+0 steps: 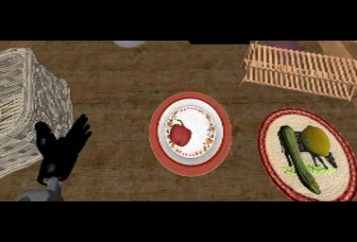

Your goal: Pick the lemon from the placemat and place it in the tiered shelf

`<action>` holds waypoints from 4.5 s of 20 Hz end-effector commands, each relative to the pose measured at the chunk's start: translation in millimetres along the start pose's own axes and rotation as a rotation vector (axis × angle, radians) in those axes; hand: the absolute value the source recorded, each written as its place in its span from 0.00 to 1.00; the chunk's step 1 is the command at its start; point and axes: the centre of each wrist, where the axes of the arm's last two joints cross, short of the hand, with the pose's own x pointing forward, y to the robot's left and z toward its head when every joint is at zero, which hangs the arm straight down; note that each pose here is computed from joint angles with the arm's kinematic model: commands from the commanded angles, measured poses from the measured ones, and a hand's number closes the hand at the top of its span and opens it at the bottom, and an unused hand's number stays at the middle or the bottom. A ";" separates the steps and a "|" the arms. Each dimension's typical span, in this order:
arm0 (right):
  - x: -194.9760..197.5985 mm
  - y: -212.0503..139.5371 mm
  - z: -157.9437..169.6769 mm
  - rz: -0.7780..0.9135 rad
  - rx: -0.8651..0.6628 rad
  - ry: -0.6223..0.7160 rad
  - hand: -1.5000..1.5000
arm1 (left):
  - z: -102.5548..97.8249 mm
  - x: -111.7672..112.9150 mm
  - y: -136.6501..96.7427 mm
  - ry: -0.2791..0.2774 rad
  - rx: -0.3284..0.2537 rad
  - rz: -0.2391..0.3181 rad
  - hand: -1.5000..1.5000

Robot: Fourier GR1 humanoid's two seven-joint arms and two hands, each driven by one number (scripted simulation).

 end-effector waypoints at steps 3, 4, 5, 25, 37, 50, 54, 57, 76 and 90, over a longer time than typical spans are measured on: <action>48.8 38.7 -30.9 0.054 -0.060 0.115 0.00 | -5.5 2.7 10.0 0.003 -0.001 -0.003 0.50; 63.3 48.1 -29.7 0.056 -0.063 0.126 0.00 | -4.5 -12.0 -4.5 0.013 0.009 0.001 0.50; 71.6 46.7 -34.7 0.073 -0.085 0.148 0.00 | -5.6 2.1 -11.3 -0.007 -0.004 -0.008 0.50; 70.8 135.2 -53.6 0.307 -0.031 0.406 0.00 | -7.6 -12.9 -11.7 0.009 0.004 0.005 0.50; 51.4 162.2 -68.4 0.333 -0.049 0.430 0.00 | -9.4 1.4 18.4 0.001 -0.013 -0.001 0.50; 19.5 158.7 -86.3 0.426 -0.105 0.469 0.00 | -12.3 -4.1 -11.3 0.004 -0.007 -0.005 0.50; 3.9 174.5 -99.1 0.389 -0.111 0.426 0.00 | -3.6 -7.5 -10.0 -0.002 -0.006 -0.006 0.50; 18.9 186.8 -97.5 0.380 -0.112 0.423 0.00 | -8.9 -19.3 -18.7 0.009 -0.012 0.019 0.50; 23.1 245.1 -104.8 0.416 0.087 0.142 1.00 | -0.4 7.8 -0.2 -0.005 -0.014 -0.010 0.50; 191.5 276.6 -44.4 0.404 -0.076 -0.246 1.00 | 4.0 -8.1 -2.6 0.002 0.025 0.000 0.50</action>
